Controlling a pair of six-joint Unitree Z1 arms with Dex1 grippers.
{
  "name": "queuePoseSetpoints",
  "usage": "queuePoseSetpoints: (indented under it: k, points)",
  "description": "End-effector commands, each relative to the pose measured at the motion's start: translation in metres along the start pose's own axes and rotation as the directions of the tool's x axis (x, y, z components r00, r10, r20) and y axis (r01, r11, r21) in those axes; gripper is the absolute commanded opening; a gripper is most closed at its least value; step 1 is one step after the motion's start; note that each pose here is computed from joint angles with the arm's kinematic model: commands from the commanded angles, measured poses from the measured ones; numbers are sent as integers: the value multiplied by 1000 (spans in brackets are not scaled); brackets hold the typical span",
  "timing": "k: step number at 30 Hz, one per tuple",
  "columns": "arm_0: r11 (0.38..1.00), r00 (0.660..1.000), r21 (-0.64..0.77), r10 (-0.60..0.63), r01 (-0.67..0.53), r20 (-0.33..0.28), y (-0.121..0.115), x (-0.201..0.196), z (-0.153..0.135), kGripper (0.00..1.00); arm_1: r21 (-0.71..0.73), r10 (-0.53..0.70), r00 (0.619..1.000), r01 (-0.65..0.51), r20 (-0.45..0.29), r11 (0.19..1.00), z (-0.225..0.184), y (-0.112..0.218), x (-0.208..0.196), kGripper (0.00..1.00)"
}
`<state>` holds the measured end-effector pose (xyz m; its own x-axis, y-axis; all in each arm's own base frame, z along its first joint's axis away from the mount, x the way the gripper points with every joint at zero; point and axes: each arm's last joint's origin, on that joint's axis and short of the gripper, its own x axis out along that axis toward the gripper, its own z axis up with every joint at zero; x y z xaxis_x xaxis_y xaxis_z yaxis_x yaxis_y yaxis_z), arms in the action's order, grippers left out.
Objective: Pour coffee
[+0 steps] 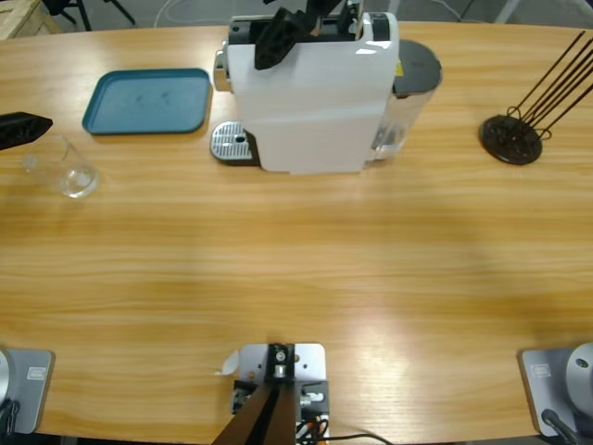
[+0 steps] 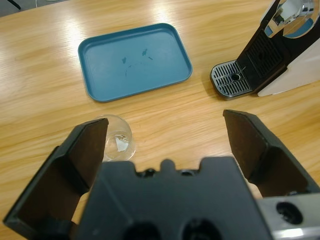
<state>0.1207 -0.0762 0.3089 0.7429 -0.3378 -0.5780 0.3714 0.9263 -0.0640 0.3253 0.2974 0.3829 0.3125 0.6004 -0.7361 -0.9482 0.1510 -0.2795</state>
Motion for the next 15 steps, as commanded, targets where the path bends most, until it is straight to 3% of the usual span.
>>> queuePoseSetpoints:
  k: [1,2,5,9,13,15]
  points:
    - [1000,1000,1,11,-11,-20,3,2,-11,997,3,-3,997,2,81,1000,21,9,-27,910]
    - [1000,1000,1,11,-11,-20,3,2,-11,996,13,-7,995,6,103,1000,25,11,-40,729]
    - [1000,1000,2,10,-10,-20,3,2,-11,996,79,-60,994,53,91,995,33,15,-86,31]
    - [1000,1000,2,9,-9,-20,3,2,-11,996,87,-129,989,123,73,989,34,29,-134,0]
    - [1000,1000,2,9,-9,-20,3,2,-11,996,247,-260,958,225,122,943,31,47,-201,0]
    - [1000,1000,2,9,-9,-21,3,3,-11,996,306,-307,943,257,130,917,24,54,-214,0]
